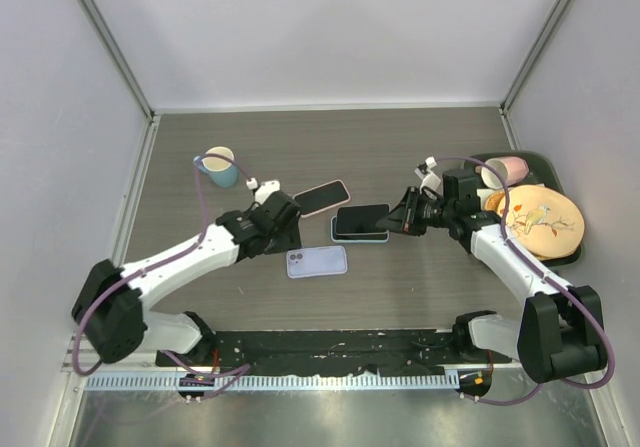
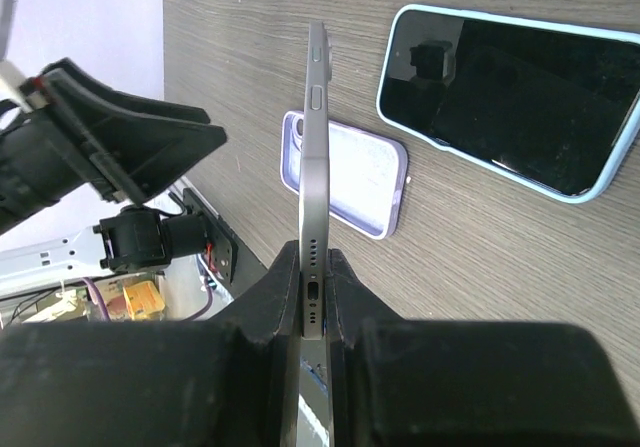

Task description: Put the phone into the phone case

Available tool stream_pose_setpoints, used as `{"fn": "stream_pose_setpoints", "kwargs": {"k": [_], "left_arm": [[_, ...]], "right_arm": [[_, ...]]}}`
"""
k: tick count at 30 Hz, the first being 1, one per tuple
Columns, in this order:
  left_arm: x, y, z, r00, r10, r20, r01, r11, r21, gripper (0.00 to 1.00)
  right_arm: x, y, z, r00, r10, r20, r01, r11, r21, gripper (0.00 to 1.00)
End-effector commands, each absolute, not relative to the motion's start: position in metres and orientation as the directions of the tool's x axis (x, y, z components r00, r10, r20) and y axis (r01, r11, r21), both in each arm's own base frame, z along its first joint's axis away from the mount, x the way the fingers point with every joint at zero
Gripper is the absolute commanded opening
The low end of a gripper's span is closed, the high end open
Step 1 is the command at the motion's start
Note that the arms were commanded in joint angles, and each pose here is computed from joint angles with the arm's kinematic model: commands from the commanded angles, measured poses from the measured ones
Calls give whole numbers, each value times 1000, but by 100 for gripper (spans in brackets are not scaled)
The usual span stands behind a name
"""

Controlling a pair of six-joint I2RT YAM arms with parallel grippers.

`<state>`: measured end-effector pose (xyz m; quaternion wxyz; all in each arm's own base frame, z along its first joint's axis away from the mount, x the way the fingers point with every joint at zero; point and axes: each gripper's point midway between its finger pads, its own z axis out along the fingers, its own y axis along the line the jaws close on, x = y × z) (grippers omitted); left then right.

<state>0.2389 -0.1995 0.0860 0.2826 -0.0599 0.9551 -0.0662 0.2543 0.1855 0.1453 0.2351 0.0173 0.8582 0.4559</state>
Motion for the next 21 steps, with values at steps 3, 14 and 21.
{"fn": "stream_pose_setpoints", "kwargs": {"k": [3, 14, 21], "left_arm": [[245, -188, 134, -701, -246, -670, -56, 954, -293, 69], [235, -193, 176, -584, -333, -740, 100, 876, -472, 78], [230, -194, 180, -578, -330, -746, 137, 862, -487, 79]], "right_arm": [[256, 206, 173, -863, 227, -451, -291, 507, 811, 1], [228, 277, 173, -888, 139, -438, -350, 414, 840, 1], [219, 293, 155, -909, 108, -402, -330, 402, 854, 1]]}}
